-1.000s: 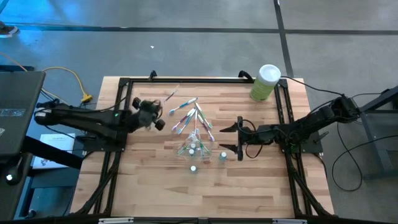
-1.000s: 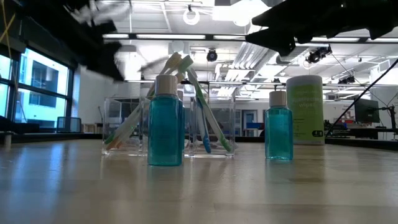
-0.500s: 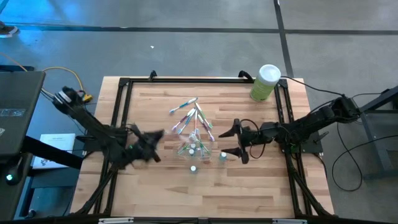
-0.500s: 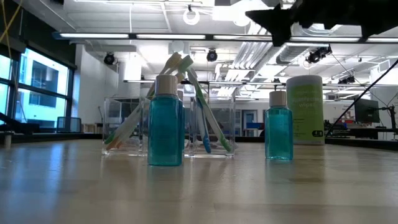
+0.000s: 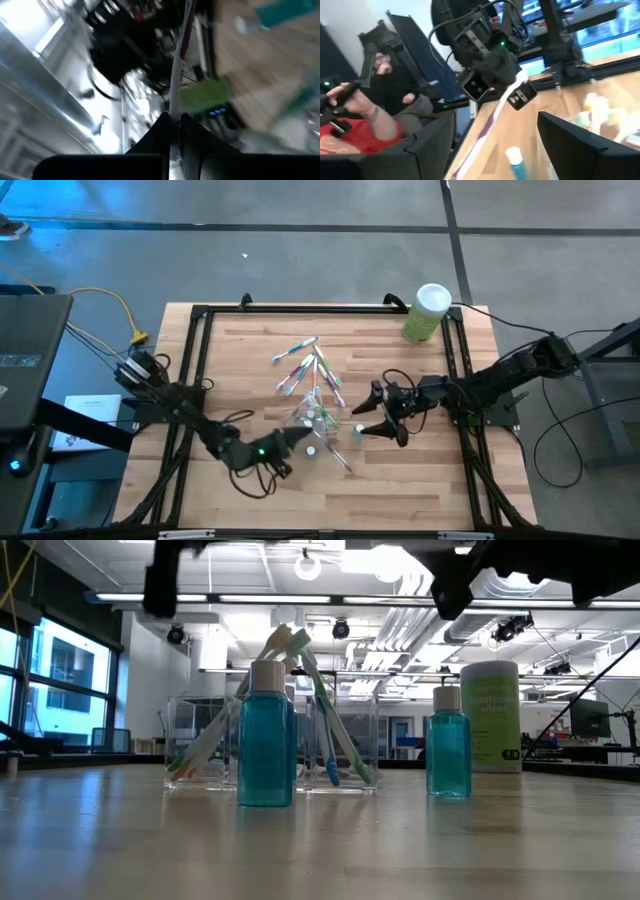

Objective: Pick & Place toothbrushing station
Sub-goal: Put the violet toothbrush into the transparent organizer

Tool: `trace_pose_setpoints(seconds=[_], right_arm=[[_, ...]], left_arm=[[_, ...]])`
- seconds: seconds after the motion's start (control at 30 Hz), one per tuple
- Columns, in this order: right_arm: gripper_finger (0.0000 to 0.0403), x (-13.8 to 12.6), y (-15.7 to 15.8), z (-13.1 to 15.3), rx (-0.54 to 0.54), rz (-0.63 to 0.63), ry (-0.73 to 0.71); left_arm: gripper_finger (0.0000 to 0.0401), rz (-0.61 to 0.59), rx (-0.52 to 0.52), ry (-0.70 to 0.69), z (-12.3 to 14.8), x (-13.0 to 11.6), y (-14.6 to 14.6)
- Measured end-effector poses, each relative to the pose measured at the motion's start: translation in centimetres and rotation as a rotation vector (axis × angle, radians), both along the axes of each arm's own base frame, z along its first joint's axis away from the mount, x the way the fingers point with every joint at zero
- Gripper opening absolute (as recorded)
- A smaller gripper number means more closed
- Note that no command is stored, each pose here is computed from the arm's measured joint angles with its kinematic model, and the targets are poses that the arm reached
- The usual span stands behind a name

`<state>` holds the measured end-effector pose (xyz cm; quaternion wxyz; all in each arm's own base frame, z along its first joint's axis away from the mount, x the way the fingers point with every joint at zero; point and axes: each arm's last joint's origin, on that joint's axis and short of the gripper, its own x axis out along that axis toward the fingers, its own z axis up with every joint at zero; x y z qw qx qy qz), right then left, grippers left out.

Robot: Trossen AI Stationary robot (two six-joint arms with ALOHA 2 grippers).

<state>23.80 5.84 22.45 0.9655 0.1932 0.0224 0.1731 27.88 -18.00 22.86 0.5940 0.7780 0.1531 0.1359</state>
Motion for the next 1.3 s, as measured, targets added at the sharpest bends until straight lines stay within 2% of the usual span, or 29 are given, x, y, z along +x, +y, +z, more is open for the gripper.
trace_pose_setpoints(seconds=[0.17,0.33,0.63,0.77,1.3], right_arm=[[0.0279,-0.3,1.1,0.2,0.000,0.048,-0.017],[0.0279,-0.4,2.2,-0.2,-0.003,0.072,-0.006],[0.0279,0.9,2.9,-2.8,-0.019,0.066,0.068],[0.0279,1.1,2.9,-2.9,-0.016,0.122,0.047],[0.0276,1.5,2.0,-2.7,0.041,0.092,0.049]], left_arm=[[0.0010,-0.038,0.150,0.025,1.4,2.5,-1.5],[0.0010,-0.005,0.190,0.020,2.3,4.5,-0.9],[0.0011,-0.019,0.181,0.008,2.4,5.8,0.9],[0.0011,-0.025,0.166,0.001,2.4,5.8,0.8],[0.0011,-0.007,0.187,0.054,1.9,6.1,1.4]])
